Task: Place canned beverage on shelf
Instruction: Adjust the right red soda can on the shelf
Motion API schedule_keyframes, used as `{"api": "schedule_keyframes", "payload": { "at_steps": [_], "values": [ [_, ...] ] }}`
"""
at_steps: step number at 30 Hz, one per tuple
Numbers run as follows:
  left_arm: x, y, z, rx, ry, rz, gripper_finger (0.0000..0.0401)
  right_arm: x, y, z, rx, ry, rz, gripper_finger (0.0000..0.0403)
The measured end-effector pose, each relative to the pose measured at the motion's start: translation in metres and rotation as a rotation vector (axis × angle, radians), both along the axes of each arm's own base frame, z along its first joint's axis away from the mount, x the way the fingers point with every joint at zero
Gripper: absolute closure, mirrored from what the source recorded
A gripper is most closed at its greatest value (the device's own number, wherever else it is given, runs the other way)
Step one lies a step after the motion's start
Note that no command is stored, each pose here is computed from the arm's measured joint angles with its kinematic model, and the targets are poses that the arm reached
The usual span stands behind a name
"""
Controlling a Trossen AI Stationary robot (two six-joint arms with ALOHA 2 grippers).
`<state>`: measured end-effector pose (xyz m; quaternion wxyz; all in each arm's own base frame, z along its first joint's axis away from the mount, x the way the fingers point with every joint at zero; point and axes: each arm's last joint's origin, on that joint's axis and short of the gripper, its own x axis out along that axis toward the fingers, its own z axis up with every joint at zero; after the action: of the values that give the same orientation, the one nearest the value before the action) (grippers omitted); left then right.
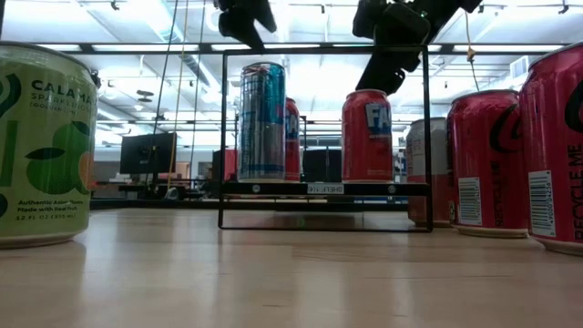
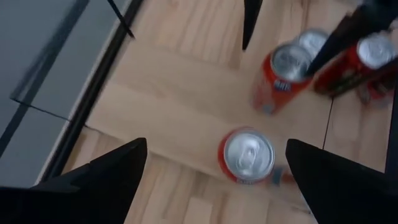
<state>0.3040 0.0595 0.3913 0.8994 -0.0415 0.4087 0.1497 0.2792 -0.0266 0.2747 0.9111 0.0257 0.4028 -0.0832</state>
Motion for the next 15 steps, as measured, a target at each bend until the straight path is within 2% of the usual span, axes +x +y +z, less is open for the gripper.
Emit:
{"api": "schedule_keyframes", "payload": {
  "at_steps": [9, 15],
  "values": [
    [-0.019, 0.0, 0.015, -0.009, -0.044, 0.03, 0.0005, 0.0, -0.001, 0.02, 0.007, -0.05, 0.004, 0.0004],
    [-0.023, 0.002, 0.017, -0.016, -0.047, 0.051, 0.0005, 0.0, 0.011, 0.019, 0.013, -0.029, 0.049, 0.0004]
  ]
}}
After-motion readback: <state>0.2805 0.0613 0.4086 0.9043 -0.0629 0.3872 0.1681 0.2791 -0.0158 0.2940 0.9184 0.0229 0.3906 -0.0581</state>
